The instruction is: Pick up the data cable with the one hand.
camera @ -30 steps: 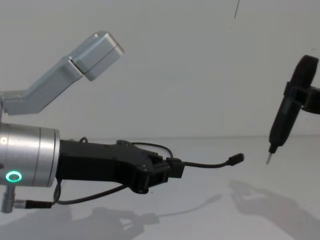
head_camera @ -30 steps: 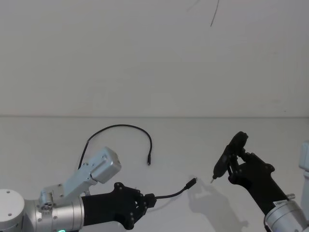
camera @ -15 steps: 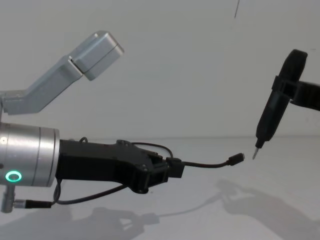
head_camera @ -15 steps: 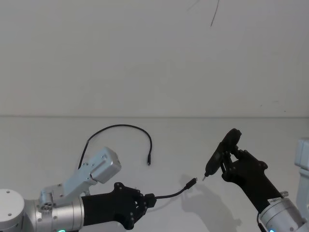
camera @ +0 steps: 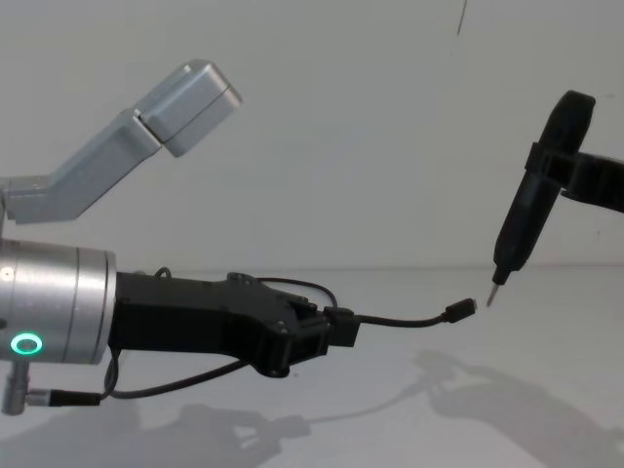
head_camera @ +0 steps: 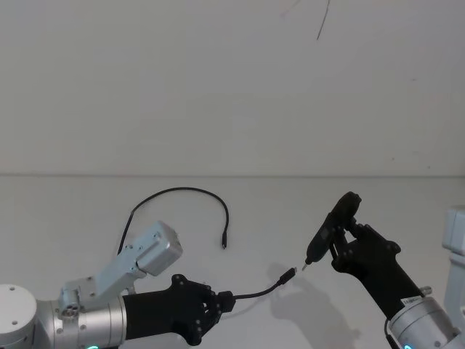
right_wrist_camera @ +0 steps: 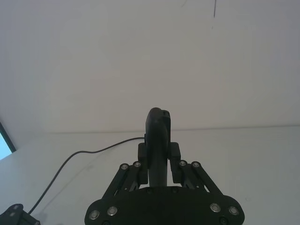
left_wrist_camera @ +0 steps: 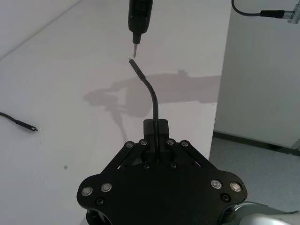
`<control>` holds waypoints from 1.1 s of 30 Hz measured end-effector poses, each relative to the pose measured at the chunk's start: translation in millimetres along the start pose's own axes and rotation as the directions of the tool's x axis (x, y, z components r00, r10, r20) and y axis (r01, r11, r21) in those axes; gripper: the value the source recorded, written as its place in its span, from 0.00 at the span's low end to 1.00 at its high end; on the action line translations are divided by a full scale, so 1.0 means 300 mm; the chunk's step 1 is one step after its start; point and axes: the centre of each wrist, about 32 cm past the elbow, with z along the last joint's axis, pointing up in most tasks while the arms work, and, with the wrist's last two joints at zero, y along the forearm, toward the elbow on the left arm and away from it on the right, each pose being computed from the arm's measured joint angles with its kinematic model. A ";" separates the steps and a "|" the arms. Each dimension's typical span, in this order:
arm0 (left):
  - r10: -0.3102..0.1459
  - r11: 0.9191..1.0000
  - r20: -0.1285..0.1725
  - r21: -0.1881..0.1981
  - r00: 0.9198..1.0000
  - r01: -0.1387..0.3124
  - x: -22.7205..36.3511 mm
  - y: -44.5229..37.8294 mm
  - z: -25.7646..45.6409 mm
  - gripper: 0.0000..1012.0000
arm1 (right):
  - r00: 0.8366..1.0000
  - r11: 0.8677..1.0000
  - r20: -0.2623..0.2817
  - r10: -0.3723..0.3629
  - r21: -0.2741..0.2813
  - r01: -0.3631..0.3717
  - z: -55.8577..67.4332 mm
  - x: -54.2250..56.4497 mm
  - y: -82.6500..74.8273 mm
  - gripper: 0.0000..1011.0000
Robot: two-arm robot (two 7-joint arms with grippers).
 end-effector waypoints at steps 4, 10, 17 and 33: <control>0.000 1.000 0.000 0.000 1.000 0.000 0.000 0.000 0.000 0.04 | 1.000 1.000 -0.003 0.004 -0.001 -0.004 -0.002 -0.001 0.000 0.27; 0.000 1.000 0.000 0.000 1.000 0.000 0.000 0.000 0.000 0.04 | 1.000 1.000 -0.008 0.012 -0.004 -0.012 -0.005 -0.004 -0.002 0.27; 0.000 1.000 0.000 0.000 1.000 0.000 0.000 0.000 0.000 0.04 | 1.000 1.000 -0.006 0.019 -0.008 -0.019 -0.011 -0.004 -0.004 0.27; 0.000 1.000 0.000 0.000 1.000 0.000 0.000 0.000 0.000 0.04 | 1.000 1.000 -0.004 0.024 0.003 -0.024 -0.021 -0.003 -0.002 0.27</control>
